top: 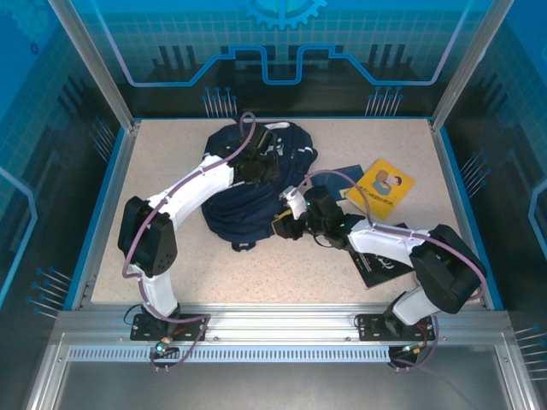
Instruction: Pack books, pencil case, and school supplies into a backpack
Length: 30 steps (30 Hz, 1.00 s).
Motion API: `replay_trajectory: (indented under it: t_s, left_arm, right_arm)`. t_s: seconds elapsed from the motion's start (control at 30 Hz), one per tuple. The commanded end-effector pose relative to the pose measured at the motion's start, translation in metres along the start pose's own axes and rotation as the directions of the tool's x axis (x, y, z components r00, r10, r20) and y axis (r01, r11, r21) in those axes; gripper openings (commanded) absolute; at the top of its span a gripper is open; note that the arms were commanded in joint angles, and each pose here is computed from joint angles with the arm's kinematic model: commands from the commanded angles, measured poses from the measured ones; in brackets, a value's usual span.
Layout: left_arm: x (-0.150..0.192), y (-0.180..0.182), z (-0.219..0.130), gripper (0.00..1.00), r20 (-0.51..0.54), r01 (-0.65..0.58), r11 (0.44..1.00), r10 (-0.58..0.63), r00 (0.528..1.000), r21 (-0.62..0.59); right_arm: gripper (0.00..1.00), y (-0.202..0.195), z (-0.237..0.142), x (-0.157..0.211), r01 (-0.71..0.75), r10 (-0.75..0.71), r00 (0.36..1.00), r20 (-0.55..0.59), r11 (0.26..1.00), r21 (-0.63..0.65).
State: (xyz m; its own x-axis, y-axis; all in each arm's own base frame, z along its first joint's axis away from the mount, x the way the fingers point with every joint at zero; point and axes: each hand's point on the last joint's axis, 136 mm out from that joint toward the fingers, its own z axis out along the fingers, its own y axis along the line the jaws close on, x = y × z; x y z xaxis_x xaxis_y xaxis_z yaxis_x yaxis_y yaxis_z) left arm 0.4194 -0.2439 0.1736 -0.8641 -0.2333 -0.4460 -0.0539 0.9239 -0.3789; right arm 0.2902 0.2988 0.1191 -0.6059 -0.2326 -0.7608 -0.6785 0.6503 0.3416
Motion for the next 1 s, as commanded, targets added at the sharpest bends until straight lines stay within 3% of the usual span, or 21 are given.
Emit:
replay_trajectory:
  t_s: [0.0,0.2,0.33,0.47,0.73,0.97]
  left_arm:
    - [-0.020,-0.016,-0.018,0.00,0.083,-0.041,0.994,0.033,0.996,0.099]
    - [-0.009,-0.013,-0.021,0.00,0.058,-0.105,0.988,0.098,0.993,0.114]
    - [-0.010,-0.015,-0.031,0.00,0.074,-0.108,0.986,0.099,0.992,0.127]
    - [-0.007,-0.016,-0.036,0.00,0.072,-0.109,0.984,0.099,0.992,0.143]
    - [-0.002,-0.012,-0.039,0.01,0.062,-0.114,0.983,0.106,0.992,0.141]
    - [0.001,-0.014,-0.051,0.01,0.061,-0.133,0.980,0.125,0.990,0.151]
  right_arm:
    - [0.48,-0.014,-0.028,-0.017,-0.201,0.200,0.978,0.051,0.979,0.013]
    - [0.65,-0.040,-0.055,-0.030,-0.559,0.554,0.829,0.071,0.823,0.104]
    - [0.65,-0.042,-0.047,-0.033,-0.715,0.718,0.696,0.002,0.693,0.092]
    - [0.63,-0.033,-0.026,-0.035,-0.780,0.780,0.621,-0.081,0.625,0.041]
    - [0.61,-0.009,-0.004,-0.050,-0.766,0.757,0.640,-0.131,0.642,-0.032]
    - [0.51,-0.007,0.018,-0.046,-0.783,0.772,0.616,-0.161,0.622,-0.013]
